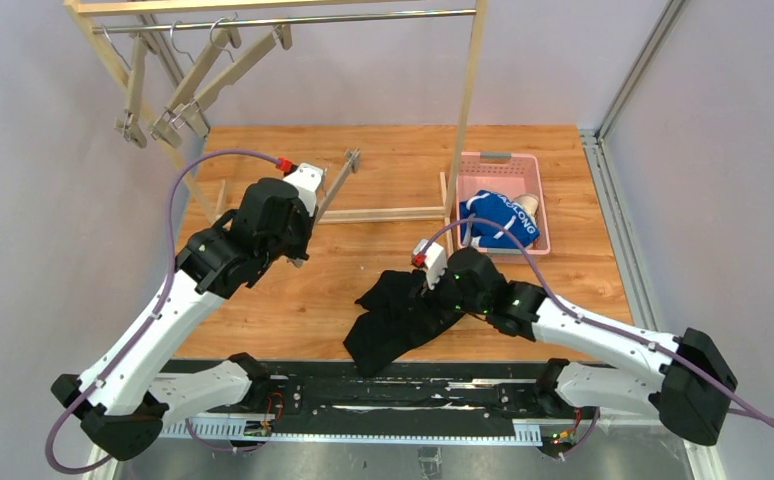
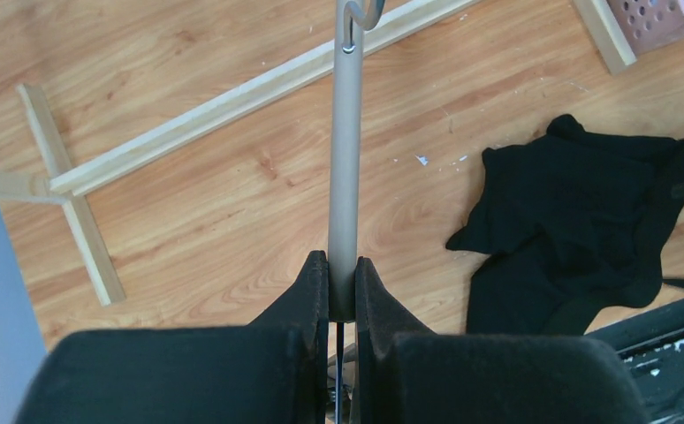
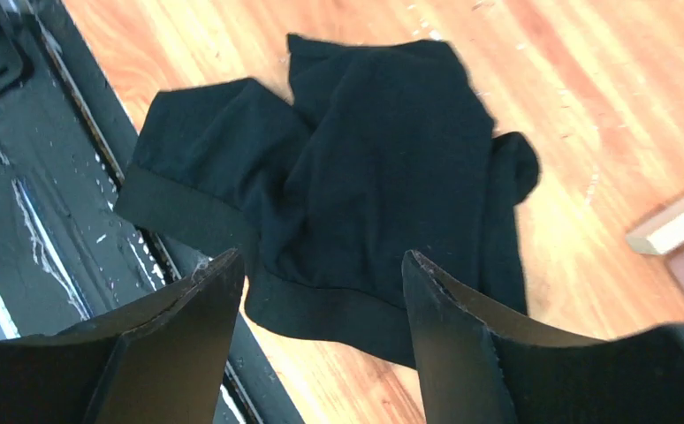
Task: Remove the underwear clipped to the hanger
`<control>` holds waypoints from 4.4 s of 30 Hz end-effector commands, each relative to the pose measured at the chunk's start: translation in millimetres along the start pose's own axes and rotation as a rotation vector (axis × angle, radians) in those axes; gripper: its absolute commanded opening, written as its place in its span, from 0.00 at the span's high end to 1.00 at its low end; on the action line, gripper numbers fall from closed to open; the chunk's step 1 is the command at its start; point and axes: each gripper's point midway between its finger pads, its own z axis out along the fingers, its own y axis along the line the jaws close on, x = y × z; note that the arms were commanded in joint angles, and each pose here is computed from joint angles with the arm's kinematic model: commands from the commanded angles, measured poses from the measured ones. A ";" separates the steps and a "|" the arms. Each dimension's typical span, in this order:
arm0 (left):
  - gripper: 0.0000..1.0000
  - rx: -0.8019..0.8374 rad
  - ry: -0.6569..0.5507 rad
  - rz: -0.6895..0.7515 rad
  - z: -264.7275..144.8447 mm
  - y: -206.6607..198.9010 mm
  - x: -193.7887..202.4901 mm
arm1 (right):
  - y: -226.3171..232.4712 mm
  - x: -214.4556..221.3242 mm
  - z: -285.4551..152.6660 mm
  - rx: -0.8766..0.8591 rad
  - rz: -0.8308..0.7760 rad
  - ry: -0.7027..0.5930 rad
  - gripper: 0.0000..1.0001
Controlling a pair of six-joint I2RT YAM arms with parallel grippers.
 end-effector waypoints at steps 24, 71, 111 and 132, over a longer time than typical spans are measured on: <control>1.00 0.060 -0.136 -0.122 21.5 14.6 -105.8 | 27.9 93.3 83.6 0.020 -0.001 0.408 0.94; 1.00 0.064 -0.213 -0.091 -3.4 45.3 -164.3 | -305.6 -147.2 -122.3 0.804 0.251 -0.307 0.99; 1.00 0.016 -0.425 -0.134 -32.8 69.0 -223.3 | -290.7 -68.8 -132.4 0.907 0.271 -0.205 0.32; 1.00 -0.002 -0.471 -0.135 -31.7 74.1 -239.1 | -273.1 -74.3 -145.1 0.890 0.268 -0.269 0.28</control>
